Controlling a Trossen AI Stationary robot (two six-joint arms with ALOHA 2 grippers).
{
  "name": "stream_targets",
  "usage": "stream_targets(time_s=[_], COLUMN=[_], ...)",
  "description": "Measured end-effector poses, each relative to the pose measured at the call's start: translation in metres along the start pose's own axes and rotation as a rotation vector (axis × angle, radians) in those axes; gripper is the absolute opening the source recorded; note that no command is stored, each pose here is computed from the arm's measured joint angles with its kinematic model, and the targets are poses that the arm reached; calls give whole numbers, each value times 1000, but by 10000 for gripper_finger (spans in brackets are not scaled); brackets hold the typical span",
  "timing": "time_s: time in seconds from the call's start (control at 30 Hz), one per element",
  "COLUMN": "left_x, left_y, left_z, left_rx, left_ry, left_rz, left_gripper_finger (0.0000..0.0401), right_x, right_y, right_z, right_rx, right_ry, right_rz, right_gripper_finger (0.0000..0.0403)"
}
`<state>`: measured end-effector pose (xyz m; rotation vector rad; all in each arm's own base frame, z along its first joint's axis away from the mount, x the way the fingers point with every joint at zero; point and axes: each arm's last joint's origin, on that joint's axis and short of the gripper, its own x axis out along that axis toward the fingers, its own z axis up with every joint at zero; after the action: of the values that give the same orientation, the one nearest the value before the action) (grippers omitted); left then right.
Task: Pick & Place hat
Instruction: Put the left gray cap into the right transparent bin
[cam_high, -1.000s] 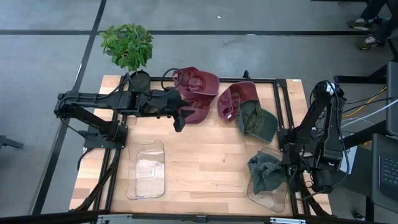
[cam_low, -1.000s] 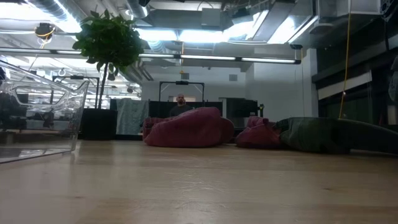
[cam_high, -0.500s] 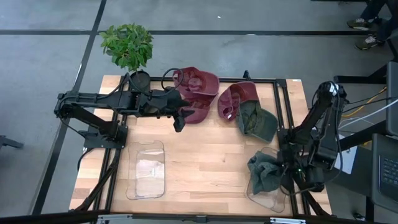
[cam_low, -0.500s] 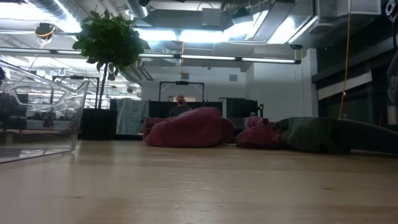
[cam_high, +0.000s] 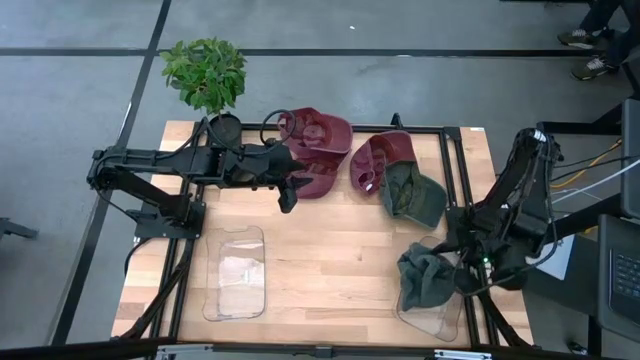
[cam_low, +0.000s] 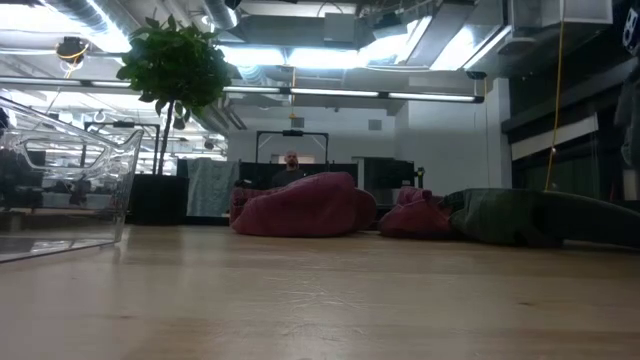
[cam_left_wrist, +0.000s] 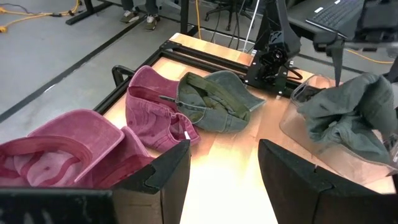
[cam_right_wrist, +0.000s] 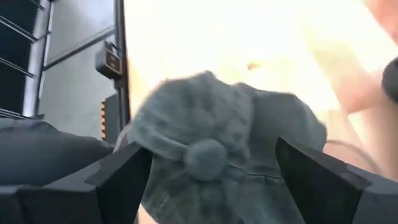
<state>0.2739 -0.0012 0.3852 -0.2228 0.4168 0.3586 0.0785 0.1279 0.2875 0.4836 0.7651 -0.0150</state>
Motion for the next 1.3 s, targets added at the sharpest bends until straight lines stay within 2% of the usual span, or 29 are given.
stream_targets(time_s=[0.23,0.47,0.57,0.63,0.87,0.9,1.0,1.17,1.3], left_x=[0,0,0,0,0,0,0,0,0], left_y=[0,0,0,1,1,1,1,1,1], left_z=[0,0,0,0,0,0,0,0,0], left_rx=[3,26,26,26,26,26,26,26,27], left_ry=[0,0,-3,-5,-5,-5,-5,-5,-4], left_rz=[0,0,9,17,18,18,18,18,19], left_gripper_finger=[182,182,182,182,182,182,182,182,182], right_x=[-27,-29,-29,-30,-38,-38,-37,-23,-7], right_y=[3,1,-4,-8,-7,-6,-3,9,16], right_z=[26,27,27,26,30,31,29,17,6], right_rx=[-13,-29,-55,-58,-23,-18,28,39,14], right_ry=[-32,-47,-68,-57,26,32,92,238,258], right_rz=[39,6,-44,-75,-56,-50,-20,12,6], right_gripper_finger=[339,329,291,247,33,17,18,5,9])
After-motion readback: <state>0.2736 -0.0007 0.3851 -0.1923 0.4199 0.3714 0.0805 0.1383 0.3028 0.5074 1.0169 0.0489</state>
